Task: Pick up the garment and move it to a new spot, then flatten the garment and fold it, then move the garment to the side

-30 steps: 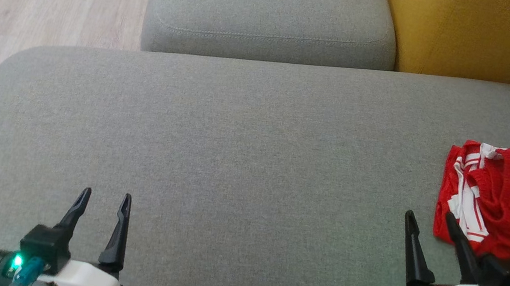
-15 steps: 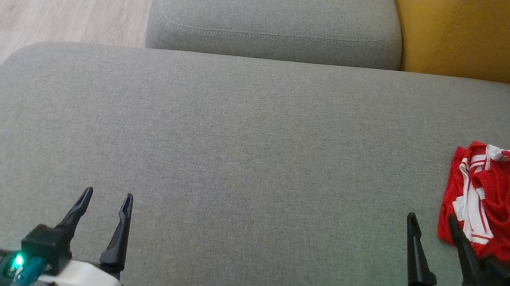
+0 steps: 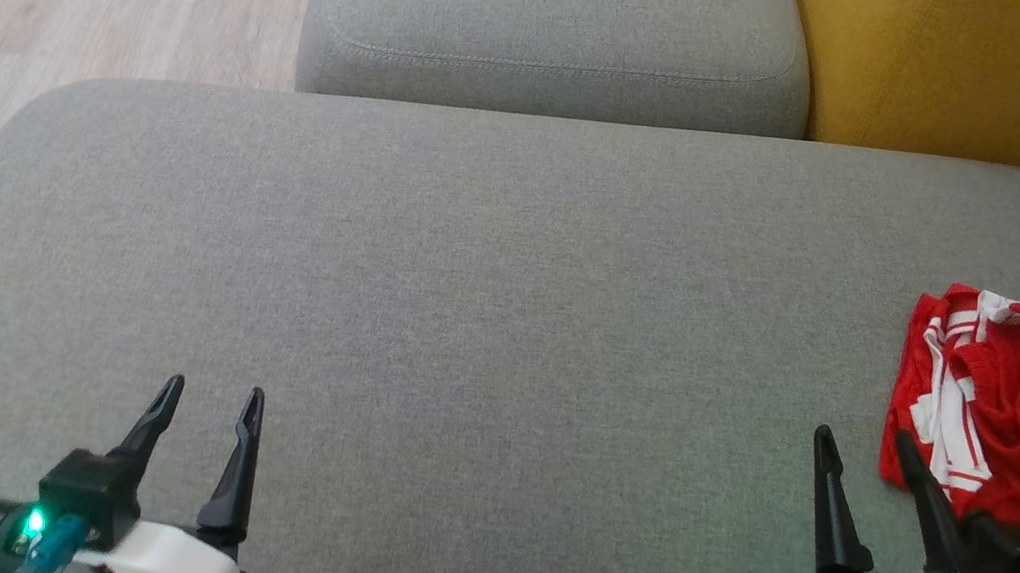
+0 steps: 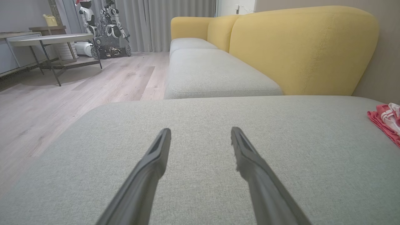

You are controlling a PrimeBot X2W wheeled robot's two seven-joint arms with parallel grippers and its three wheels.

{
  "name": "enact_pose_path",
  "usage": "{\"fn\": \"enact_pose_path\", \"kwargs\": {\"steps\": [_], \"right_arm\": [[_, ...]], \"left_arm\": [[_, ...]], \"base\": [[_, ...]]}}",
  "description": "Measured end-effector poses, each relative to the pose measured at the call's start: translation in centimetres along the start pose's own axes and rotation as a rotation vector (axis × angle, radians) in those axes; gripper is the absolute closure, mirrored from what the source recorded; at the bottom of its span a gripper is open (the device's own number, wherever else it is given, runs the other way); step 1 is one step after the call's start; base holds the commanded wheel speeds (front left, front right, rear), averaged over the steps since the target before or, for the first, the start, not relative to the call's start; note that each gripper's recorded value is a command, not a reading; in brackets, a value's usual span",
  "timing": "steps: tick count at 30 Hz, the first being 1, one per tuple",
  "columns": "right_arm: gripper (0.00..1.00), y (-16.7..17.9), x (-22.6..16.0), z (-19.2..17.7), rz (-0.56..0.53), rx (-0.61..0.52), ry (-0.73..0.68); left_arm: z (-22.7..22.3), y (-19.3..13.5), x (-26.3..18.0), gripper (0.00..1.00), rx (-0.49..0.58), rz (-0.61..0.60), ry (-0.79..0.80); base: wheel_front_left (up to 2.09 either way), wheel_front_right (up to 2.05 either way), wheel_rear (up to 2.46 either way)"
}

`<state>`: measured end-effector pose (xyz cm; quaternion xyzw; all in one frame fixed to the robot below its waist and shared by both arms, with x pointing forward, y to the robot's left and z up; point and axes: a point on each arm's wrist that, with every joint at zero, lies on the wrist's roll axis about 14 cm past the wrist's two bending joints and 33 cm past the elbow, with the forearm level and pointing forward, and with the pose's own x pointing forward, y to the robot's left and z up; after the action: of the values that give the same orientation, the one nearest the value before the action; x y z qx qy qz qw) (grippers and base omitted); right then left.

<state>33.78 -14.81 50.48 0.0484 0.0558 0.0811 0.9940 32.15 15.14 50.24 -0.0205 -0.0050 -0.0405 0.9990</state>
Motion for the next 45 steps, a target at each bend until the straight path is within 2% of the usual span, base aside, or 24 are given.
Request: {"fn": "enact_pose_path", "kwargs": {"steps": [6,7,10,13,45], "right_arm": [[0.0,0.1,0.1,-0.1,0.004,0.003,0.005],[1.0,0.1,0.1,-0.7,0.003,0.005,0.02],[1.0,-0.1,-0.5,-2.7,-0.004,0.019,0.082],[1.0,-0.1,-0.7,-3.3,-0.007,0.046,0.096],[1.0,-0.8,-0.1,-3.6,-0.029,0.438,0.073]], "left_arm": [[-0.1,0.0,-0.1,0.0,0.004,-0.003,0.001],[-0.6,0.1,-0.2,1.0,0.003,0.0,0.018],[-2.6,0.0,-1.1,1.0,-0.01,0.01,0.083],[-3.2,0.0,-1.4,1.0,-0.036,0.016,0.105],[-4.7,1.5,-0.2,1.0,-0.414,0.086,0.191]], "base": [[0.0,0.0,0.0],[0.0,0.0,0.0],[0.0,0.0,0.0],[0.0,0.0,0.0],[0.0,0.0,0.0]]}}
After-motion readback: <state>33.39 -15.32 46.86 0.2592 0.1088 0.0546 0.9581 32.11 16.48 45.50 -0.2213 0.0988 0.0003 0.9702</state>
